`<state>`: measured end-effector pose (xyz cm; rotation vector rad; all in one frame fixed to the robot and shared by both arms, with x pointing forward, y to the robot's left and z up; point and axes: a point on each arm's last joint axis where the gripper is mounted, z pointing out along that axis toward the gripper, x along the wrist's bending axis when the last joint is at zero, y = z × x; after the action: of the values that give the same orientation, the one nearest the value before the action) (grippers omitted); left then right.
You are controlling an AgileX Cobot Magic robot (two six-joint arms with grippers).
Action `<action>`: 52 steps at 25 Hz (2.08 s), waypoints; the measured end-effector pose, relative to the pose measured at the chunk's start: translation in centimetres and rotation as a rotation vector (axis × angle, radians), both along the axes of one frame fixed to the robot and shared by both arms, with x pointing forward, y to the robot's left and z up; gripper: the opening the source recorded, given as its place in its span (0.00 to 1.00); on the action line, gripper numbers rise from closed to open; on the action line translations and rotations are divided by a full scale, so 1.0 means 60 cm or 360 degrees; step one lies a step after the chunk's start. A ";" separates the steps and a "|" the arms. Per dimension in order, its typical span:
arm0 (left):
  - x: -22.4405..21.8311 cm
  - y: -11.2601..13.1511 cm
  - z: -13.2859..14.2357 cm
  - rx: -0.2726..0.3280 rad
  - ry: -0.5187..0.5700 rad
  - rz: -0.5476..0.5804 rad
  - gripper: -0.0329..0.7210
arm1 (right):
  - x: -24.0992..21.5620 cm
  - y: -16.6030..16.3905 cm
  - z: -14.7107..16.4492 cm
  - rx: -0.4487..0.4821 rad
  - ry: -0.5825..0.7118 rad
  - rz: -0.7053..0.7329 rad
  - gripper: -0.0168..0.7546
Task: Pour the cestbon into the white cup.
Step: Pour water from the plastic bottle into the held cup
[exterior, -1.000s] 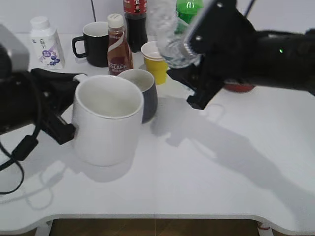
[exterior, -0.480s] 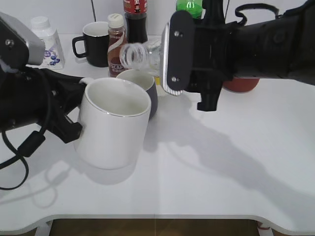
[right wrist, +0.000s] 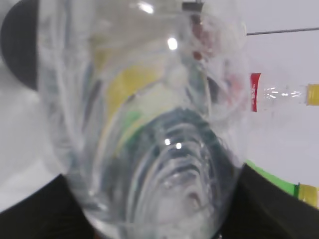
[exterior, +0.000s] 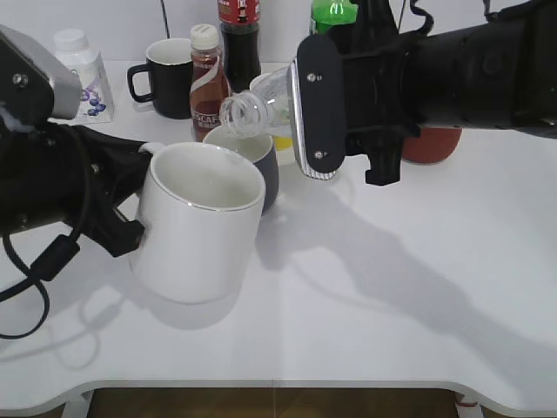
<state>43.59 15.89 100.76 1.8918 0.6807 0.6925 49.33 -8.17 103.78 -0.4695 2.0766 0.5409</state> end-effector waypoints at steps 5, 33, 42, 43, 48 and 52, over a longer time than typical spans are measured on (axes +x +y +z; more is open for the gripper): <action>0.000 0.000 0.000 0.0000 0.0000 0.0000 0.09 | 0.000 0.000 0.000 -0.0078 -0.0068 0.0055 0.61; 0.000 0.000 0.000 -0.0001 0.0005 0.0003 0.09 | 0.002 0.003 0.007 -0.0209 -0.0209 0.0162 0.61; 0.000 0.001 -0.001 0.0005 0.0011 0.0005 0.09 | 0.006 0.006 0.018 -0.0240 -0.0279 0.0194 0.61; 0.000 0.001 -0.001 0.0005 0.0011 0.0005 0.09 | 0.006 0.006 0.018 -0.0246 -0.0283 0.0198 0.61; 0.000 0.001 -0.001 0.0007 0.0013 0.0006 0.09 | 0.006 0.006 0.018 -0.0267 -0.0302 0.0212 0.61; 0.000 0.001 -0.002 0.0014 0.0020 0.0008 0.09 | 0.006 0.006 0.018 -0.0289 -0.0321 0.0227 0.61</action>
<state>43.57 15.96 100.63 1.9044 0.6917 0.6886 49.69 -7.81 104.88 -0.7514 1.9156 0.3717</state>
